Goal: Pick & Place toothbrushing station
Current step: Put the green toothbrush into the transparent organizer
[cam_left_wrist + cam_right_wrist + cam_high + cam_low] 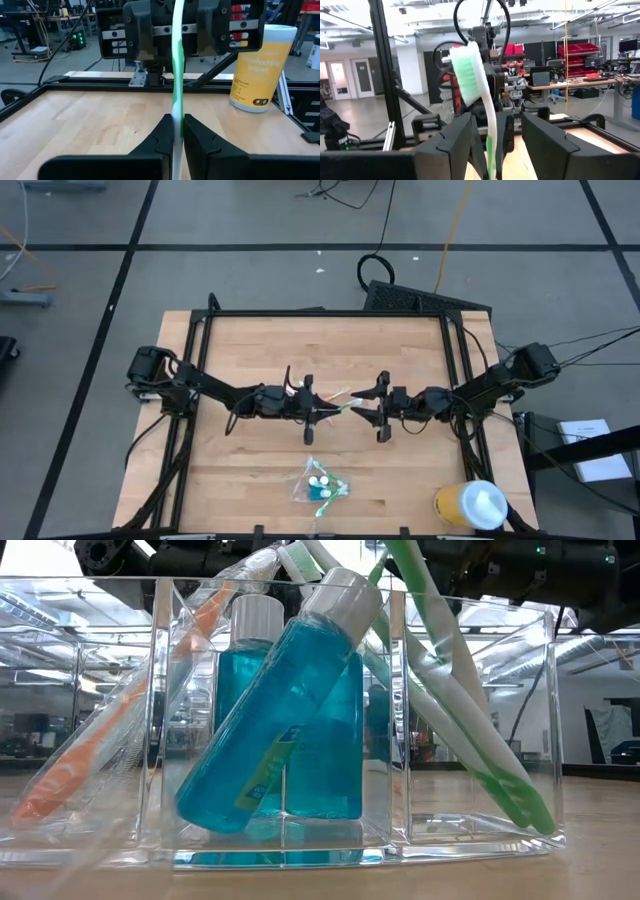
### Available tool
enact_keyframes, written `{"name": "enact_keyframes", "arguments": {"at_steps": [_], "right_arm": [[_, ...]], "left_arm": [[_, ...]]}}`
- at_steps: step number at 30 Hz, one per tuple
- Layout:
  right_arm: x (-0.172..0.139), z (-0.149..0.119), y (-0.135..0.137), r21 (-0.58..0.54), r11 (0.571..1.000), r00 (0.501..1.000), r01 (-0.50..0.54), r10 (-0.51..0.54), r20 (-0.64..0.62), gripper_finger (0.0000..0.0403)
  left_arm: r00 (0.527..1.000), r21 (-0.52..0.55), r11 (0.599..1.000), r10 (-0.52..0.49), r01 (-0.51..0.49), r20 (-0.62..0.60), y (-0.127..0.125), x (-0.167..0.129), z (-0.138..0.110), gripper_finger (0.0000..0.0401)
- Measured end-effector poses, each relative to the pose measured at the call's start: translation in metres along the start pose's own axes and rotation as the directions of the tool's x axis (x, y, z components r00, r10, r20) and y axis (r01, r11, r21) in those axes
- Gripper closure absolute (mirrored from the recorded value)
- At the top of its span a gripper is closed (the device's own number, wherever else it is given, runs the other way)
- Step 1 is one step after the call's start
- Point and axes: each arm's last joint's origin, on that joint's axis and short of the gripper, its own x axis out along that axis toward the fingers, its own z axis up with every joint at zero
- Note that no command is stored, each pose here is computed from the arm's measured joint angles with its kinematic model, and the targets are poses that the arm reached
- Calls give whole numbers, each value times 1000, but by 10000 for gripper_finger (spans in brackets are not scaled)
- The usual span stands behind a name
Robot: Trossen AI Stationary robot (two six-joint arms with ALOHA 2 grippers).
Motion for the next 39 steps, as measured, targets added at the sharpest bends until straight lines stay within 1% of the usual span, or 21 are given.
{"name": "enact_keyframes", "arguments": {"at_steps": [8,12,17,28,31,35,39], "right_arm": [[11,3,3,-3,1000,1000,3,-3,-26,260],[11,3,4,-10,1000,1000,4,-4,-31,276],[11,3,4,-35,999,999,2,-4,-32,309],[11,3,4,-52,999,1000,4,-6,-29,385],[11,3,4,-62,998,1000,4,-5,-29,392],[11,3,4,-62,998,1000,3,-5,-30,387],[11,3,4,-61,998,1000,-1,-1,-32,390]], "left_arm": [[1000,-17,1000,16,-16,-3,6,1,0,379],[1000,-19,1000,12,-12,-3,7,1,0,379],[1000,-17,1000,11,-11,-22,7,1,-2,379],[1000,-18,1000,3,-4,-26,6,1,-2,379],[1000,-21,1000,3,-4,-26,6,1,-2,379],[1000,-21,1000,4,-4,-26,6,1,-2,378],[1000,-33,999,3,-4,-31,5,0,-3,352]]}}
